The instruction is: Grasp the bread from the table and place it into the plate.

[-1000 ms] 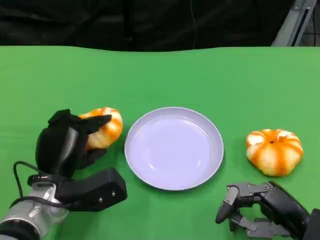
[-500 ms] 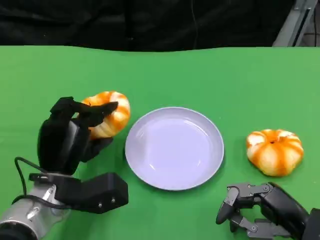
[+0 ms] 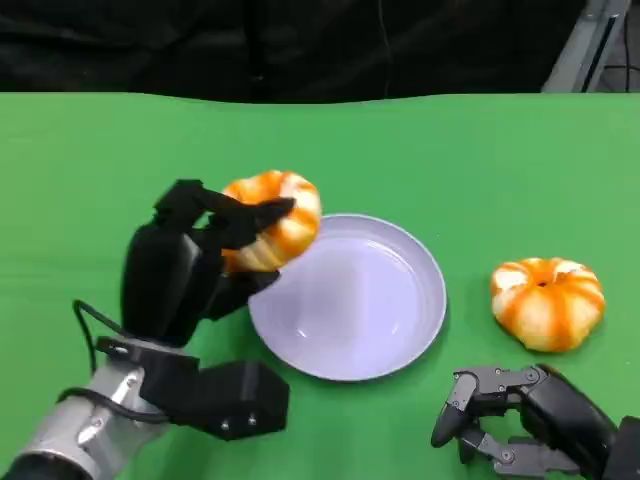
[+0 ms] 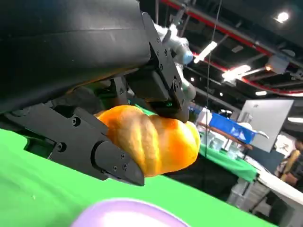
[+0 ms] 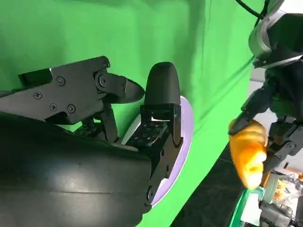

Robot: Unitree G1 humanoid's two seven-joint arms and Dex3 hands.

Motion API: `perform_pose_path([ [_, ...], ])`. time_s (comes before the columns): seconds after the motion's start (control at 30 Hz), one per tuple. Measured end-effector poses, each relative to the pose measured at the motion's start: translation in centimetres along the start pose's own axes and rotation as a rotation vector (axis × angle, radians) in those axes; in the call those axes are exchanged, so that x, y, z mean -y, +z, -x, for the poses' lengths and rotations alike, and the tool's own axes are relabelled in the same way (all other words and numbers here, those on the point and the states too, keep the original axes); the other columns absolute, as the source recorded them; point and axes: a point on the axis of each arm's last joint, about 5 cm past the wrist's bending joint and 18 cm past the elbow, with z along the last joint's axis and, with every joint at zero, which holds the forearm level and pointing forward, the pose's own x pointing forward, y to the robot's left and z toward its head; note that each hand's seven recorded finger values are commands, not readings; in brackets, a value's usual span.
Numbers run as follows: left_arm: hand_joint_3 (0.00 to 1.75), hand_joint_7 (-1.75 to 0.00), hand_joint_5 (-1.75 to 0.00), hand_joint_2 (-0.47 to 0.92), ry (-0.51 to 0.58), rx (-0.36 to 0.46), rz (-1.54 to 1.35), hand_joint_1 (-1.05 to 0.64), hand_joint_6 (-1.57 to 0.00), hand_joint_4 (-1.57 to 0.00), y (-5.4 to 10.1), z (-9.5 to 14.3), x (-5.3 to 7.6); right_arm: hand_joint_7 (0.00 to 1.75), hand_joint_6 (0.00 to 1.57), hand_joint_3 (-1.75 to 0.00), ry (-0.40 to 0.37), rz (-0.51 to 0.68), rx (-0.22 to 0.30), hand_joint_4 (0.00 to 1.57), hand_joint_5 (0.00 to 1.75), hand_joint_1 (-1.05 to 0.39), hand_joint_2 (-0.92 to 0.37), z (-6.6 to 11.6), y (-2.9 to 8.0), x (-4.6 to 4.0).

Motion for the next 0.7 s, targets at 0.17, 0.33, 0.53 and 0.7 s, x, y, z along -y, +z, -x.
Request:
perform_pose_path([
  [0.17,0.0,-0.02,-1.1,0.83,-0.008,0.003,0.019,-0.09,-1.27,-0.75,0.4,-0.1,0.4,1.04,0.83,-0.57,0.0,0.001,0.001,0.72,1.53,-0.05,-0.86,0.0,0.0,-0.03],
  [0.33,0.0,-0.02,-1.11,0.83,-0.019,0.005,0.034,-0.13,-1.27,-0.74,0.9,-0.2,0.9,1.04,0.84,-0.55,0.0,0.001,0.001,0.72,1.52,-0.03,-0.87,0.0,0.0,-0.03],
  [0.53,0.0,-0.01,-1.11,0.83,-0.072,0.007,0.059,-0.11,-1.26,-0.73,1.6,-0.1,2.0,1.05,0.83,-0.54,0.005,0.0,0.002,0.73,1.5,-0.03,-0.88,-0.1,0.0,-0.11],
  [0.7,0.0,0.0,-1.07,0.84,-0.126,0.011,0.074,-0.1,-1.25,-0.71,1.8,-0.8,2.8,1.06,0.83,-0.53,0.007,-0.003,0.003,0.72,1.52,-0.04,-0.88,-0.1,0.0,-0.2],
])
